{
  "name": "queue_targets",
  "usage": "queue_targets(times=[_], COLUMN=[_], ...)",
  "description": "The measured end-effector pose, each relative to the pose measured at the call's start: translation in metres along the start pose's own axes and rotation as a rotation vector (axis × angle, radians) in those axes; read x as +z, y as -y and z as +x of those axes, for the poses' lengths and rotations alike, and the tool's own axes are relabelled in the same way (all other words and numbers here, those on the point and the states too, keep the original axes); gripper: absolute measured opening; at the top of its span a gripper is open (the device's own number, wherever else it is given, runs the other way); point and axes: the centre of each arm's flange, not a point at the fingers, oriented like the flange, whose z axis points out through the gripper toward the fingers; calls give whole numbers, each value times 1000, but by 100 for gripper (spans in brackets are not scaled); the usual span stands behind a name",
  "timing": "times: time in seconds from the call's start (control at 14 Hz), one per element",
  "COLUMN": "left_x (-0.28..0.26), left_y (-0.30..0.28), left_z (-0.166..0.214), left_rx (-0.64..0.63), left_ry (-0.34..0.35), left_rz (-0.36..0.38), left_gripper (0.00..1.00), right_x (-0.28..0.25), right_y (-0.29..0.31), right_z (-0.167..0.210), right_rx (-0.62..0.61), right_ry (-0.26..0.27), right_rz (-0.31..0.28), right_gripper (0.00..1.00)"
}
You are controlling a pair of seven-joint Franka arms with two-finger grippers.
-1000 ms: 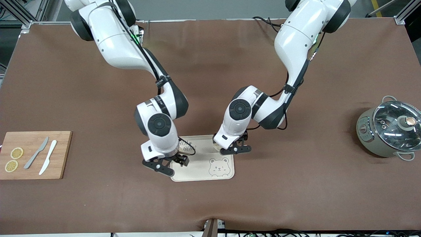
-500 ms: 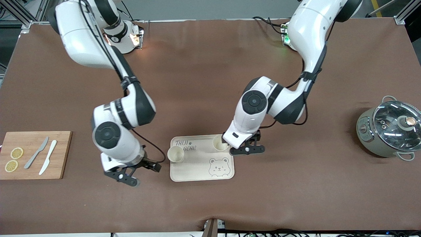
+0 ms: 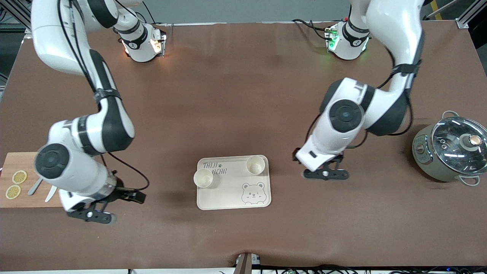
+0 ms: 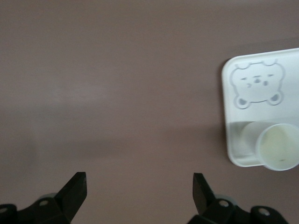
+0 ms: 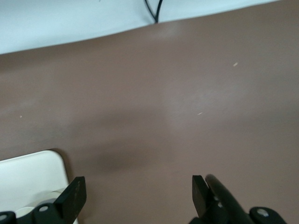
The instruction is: Place white IKEA cup upright on tray with both arms
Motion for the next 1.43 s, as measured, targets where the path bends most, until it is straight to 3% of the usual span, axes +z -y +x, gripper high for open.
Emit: queue_targets(times=[0.43, 0.86, 1.07, 1.43], left_x=[-25, -20, -35, -47], left_y=[163, 282, 296, 264], left_z=[-19, -77, -91, -89], left_rx=[95, 139, 106, 56], left_ry=[8, -21, -44, -51], left_rz=[24, -73, -107, -115], left_gripper=[100, 100, 100, 100], right_x=[-36, -80, -112, -166], right_y=[-89, -155, -177, -184], right_z=[18, 10, -9, -64], right_rx=[-103, -123, -136, -156], right_ry=[3, 4, 4, 12], right_rz=[-19, 5, 10, -8], right_gripper=[100, 100, 100, 100])
